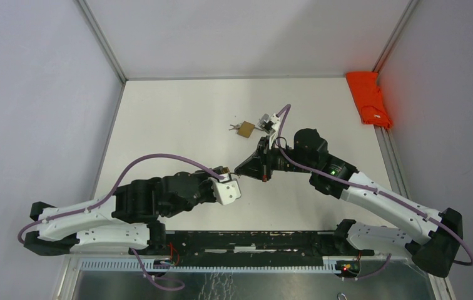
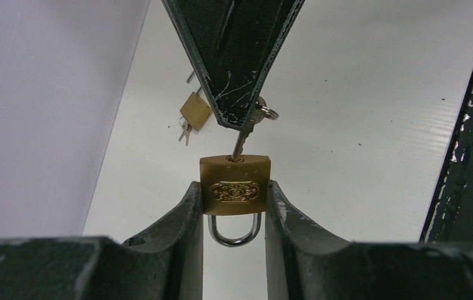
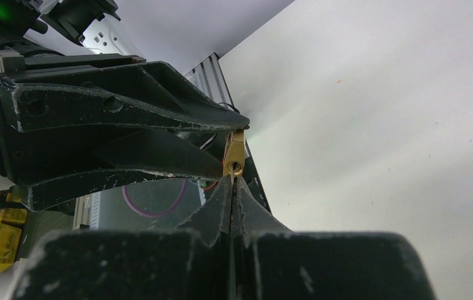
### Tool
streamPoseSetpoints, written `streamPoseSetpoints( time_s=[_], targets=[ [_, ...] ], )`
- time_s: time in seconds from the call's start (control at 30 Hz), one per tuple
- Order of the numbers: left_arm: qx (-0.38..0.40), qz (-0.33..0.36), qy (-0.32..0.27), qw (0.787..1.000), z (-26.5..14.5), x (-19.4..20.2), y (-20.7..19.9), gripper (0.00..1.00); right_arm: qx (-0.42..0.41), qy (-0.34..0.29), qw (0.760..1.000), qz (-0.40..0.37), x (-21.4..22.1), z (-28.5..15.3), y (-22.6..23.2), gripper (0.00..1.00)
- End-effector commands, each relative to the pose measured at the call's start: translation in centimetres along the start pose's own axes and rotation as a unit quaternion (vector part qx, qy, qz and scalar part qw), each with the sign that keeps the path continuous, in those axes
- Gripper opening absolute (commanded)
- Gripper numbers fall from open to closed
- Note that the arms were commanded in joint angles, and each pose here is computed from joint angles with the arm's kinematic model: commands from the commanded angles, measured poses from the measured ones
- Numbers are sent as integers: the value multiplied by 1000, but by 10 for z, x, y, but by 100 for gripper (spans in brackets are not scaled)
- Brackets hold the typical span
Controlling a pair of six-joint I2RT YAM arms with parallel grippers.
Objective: Unlock with the key
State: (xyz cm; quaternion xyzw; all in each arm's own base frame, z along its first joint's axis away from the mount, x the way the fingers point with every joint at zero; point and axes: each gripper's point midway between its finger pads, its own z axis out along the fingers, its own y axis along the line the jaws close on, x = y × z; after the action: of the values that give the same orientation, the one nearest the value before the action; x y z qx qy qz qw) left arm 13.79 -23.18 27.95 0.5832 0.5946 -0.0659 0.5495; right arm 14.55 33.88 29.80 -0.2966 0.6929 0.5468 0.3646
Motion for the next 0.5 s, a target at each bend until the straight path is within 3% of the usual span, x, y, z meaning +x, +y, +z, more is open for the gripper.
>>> streamPoseSetpoints(
  time_s=[0.0,0.47],
  targets=[
    [-22,-5,-28,999,-3,-14,11,2,-17,-31,999,-20,-24,-6,17,0],
    [-26,-7,-37,999,-3,-19,14,2,-28,-13,1000,-3,-14,1,15,0]
  ],
)
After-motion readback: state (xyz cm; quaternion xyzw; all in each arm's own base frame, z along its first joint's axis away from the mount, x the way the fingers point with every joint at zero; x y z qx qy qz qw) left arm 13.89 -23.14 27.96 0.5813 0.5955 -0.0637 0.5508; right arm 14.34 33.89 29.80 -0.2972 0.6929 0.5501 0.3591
